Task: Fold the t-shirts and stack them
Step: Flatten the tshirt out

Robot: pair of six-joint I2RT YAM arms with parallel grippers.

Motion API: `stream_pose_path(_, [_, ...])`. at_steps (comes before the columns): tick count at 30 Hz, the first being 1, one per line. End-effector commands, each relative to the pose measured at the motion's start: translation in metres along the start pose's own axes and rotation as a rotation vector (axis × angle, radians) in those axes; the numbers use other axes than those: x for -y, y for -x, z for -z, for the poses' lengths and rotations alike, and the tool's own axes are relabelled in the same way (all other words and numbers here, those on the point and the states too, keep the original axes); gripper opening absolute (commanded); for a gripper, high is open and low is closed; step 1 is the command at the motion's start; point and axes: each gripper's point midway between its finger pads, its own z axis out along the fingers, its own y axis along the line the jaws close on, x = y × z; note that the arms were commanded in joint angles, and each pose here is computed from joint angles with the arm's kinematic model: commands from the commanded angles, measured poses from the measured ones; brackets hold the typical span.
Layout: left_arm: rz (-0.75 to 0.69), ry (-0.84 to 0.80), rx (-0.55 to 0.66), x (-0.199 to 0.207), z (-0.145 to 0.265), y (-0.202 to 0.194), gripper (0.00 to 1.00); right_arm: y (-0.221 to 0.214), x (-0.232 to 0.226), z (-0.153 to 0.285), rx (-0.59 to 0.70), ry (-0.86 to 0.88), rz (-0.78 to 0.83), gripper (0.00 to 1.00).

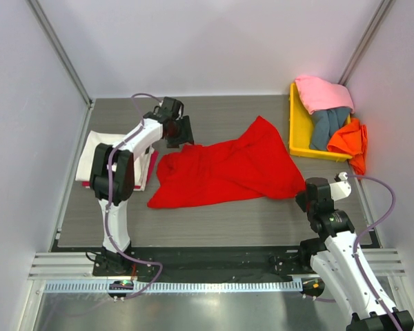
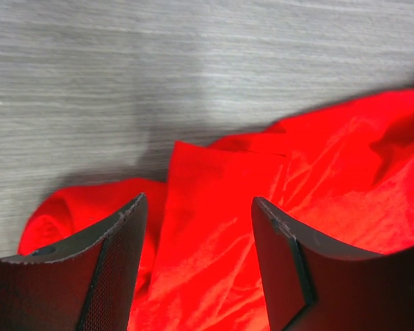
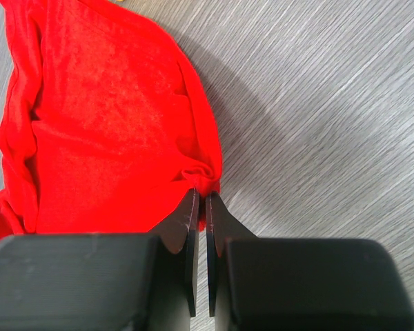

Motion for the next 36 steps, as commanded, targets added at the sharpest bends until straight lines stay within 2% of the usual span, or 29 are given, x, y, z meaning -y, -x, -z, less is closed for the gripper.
stream_pose_path(1, [-0.004, 0.010, 0.016, -0.003, 0.001, 0.015, 0.63, 0.009, -0.009, 0.003, 0.028, 0.028, -0.020, 0.01])
stream_pose_path(5, [-0.009, -0.011, -0.017, 0.000, -0.004, 0.009, 0.63, 0.011, -0.011, 0.004, 0.031, 0.031, -0.022, 0.01])
stream_pose_path(7, [-0.012, -0.046, -0.033, 0.006, -0.004, 0.005, 0.59, 0.011, -0.011, 0.004, 0.031, 0.030, -0.021, 0.01])
stream_pose_path(8, [-0.010, -0.083, -0.046, 0.012, -0.003, 0.002, 0.53, 0.011, -0.012, 0.004, 0.030, 0.031, -0.020, 0.01])
stream_pose_path(13, [-0.008, -0.167, -0.063, 0.030, -0.003, -0.003, 0.38, 0.008, -0.010, 0.003, 0.023, 0.027, -0.016, 0.01])
stream_pose_path(14, [-0.004, -0.175, -0.065, 0.031, -0.003, -0.002, 0.31, 0.008, -0.010, 0.003, 0.022, 0.027, -0.017, 0.01])
stream_pose_path(16, [-0.004, -0.186, -0.060, 0.035, -0.003, -0.002, 0.23, 0.008, -0.009, 0.002, 0.024, 0.026, -0.017, 0.01])
stream_pose_path(20, [-0.005, -0.223, -0.013, 0.043, 0.008, 0.009, 0.00, 0.009, -0.009, 0.003, 0.026, 0.028, -0.014, 0.01])
stream_pose_path(24, [-0.012, -0.238, -0.012, 0.047, 0.011, 0.010, 0.00, 0.009, -0.009, 0.002, 0.024, 0.024, -0.014, 0.01])
stream_pose_path(27, [-0.016, -0.177, -0.011, 0.036, 0.009, 0.011, 0.14, 0.008, -0.009, 0.002, 0.023, 0.023, -0.014, 0.01])
stream_pose_path(28, [-0.019, -0.151, 0.001, 0.032, 0.008, 0.012, 0.23, 0.008, -0.009, 0.002, 0.023, 0.023, -0.014, 0.01])
stream_pose_path(31, [-0.024, -0.109, 0.014, 0.023, 0.007, 0.012, 0.38, 0.008, -0.009, 0.002, 0.022, 0.024, -0.015, 0.01])
stream_pose_path(36, [0.000, 0.038, 0.061, -0.005, 0.002, 0.022, 0.48, 0.007, -0.008, 0.002, 0.019, 0.022, -0.009, 0.01])
